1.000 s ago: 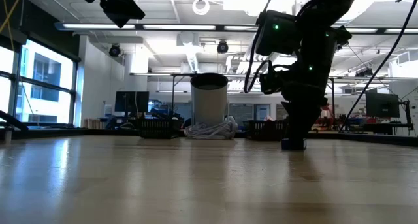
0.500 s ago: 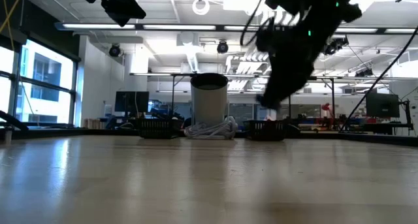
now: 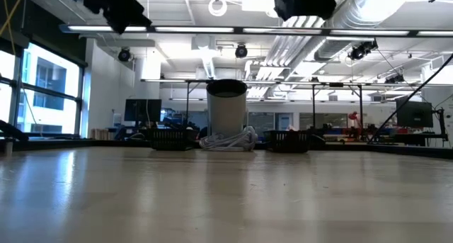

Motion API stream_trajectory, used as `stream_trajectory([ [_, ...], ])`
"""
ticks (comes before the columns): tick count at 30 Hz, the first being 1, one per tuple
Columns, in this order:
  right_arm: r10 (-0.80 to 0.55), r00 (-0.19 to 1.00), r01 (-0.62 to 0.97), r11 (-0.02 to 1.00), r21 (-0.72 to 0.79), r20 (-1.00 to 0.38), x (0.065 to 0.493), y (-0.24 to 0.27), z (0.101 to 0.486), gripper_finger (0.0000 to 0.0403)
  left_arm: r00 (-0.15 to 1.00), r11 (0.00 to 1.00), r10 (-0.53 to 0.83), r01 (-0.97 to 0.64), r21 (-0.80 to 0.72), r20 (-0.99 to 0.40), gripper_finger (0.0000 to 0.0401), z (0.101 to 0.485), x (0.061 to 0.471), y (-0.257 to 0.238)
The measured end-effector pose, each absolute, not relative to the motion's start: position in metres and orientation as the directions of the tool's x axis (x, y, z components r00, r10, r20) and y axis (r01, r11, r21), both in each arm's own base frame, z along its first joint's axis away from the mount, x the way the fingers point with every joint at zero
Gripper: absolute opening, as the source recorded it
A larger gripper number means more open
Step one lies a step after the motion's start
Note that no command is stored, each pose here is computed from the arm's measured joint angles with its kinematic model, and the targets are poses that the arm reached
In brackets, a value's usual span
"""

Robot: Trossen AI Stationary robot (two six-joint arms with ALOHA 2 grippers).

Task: Pick & Place Office items
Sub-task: Put the blue timer into the left black basket

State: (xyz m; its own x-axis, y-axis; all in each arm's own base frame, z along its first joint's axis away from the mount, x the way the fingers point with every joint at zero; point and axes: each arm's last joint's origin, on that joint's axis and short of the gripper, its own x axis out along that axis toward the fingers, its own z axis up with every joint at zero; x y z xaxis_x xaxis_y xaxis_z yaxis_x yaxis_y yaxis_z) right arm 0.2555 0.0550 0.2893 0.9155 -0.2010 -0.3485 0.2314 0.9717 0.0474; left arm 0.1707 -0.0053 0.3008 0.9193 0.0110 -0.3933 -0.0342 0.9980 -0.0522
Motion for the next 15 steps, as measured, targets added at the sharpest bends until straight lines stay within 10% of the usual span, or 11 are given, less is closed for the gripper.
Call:
stream_trajectory([
  [15,-0.256,0.908,0.21,0.963,-0.167,-0.331,0.307,0.081,0.226,0.0277,0.997,0.952,-0.047,0.064,-0.298,0.065,0.0181,0.238,0.148,-0.004],
])
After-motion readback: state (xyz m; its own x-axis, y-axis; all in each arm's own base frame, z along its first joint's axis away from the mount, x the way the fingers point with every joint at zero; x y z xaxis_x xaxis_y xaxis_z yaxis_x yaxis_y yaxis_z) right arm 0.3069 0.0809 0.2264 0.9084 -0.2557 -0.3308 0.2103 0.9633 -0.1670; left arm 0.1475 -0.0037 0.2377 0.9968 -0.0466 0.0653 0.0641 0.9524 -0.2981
